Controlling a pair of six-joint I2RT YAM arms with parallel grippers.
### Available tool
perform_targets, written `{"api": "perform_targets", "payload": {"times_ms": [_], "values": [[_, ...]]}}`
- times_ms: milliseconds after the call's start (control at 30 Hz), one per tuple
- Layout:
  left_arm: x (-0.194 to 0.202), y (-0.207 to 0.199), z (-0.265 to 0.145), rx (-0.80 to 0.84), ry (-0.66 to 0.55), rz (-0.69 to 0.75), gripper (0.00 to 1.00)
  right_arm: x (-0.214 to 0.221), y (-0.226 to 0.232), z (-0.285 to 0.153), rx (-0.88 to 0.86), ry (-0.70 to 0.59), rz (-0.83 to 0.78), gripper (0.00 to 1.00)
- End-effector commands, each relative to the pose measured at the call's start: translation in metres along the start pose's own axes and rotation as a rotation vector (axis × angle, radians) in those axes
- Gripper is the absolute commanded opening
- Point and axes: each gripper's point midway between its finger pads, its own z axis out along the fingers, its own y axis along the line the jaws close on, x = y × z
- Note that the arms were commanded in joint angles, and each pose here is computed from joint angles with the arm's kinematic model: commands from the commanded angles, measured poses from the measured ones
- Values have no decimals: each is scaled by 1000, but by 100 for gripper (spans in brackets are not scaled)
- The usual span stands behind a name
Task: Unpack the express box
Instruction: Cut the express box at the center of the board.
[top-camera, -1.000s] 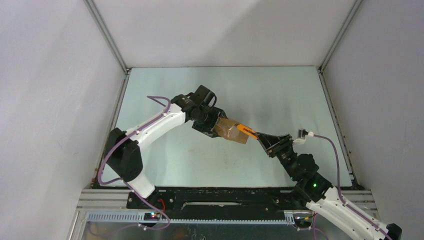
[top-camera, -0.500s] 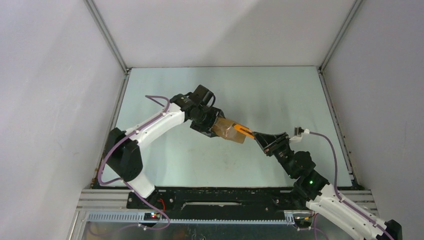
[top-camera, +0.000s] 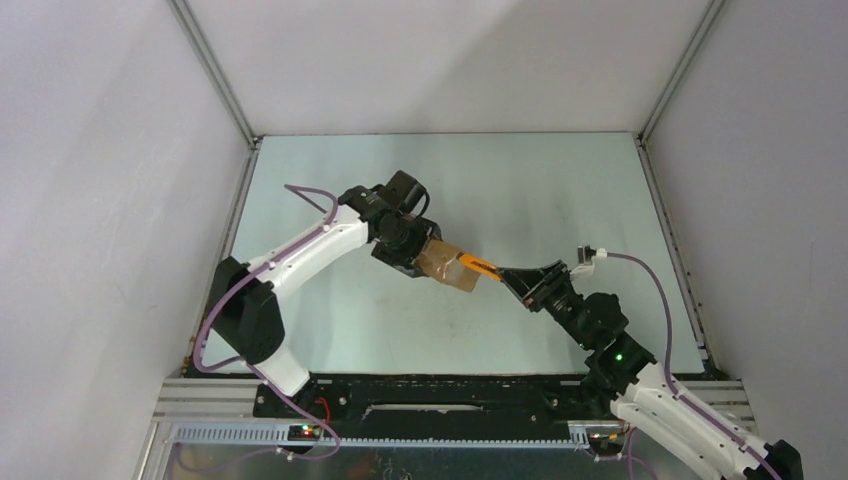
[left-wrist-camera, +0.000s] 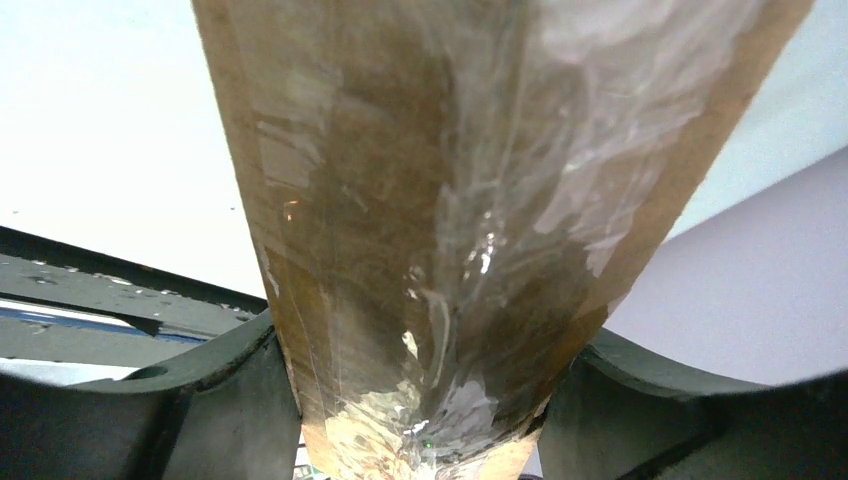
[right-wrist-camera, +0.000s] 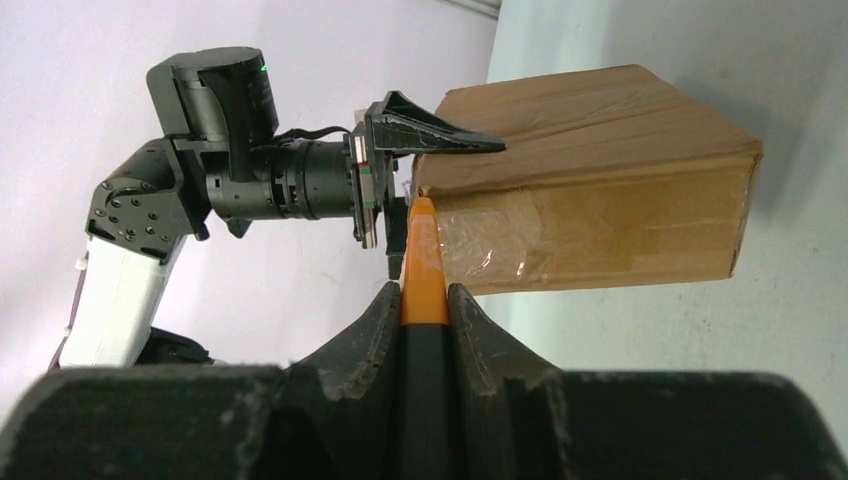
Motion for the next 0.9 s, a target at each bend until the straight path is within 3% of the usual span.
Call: {"api": "perform_targets", "payload": {"times_ms": [0,300,867], "values": [[0,-23,-38,83,-29,22,25,34,19,-8,-80,245,-19,0],[-5,-13,-34,56,-50,18,24,55,25,-9,-111,433,-9,0],[-23,-7,-23,37,-102,42,23,50,34,-15,-141,489,94,0]]}}
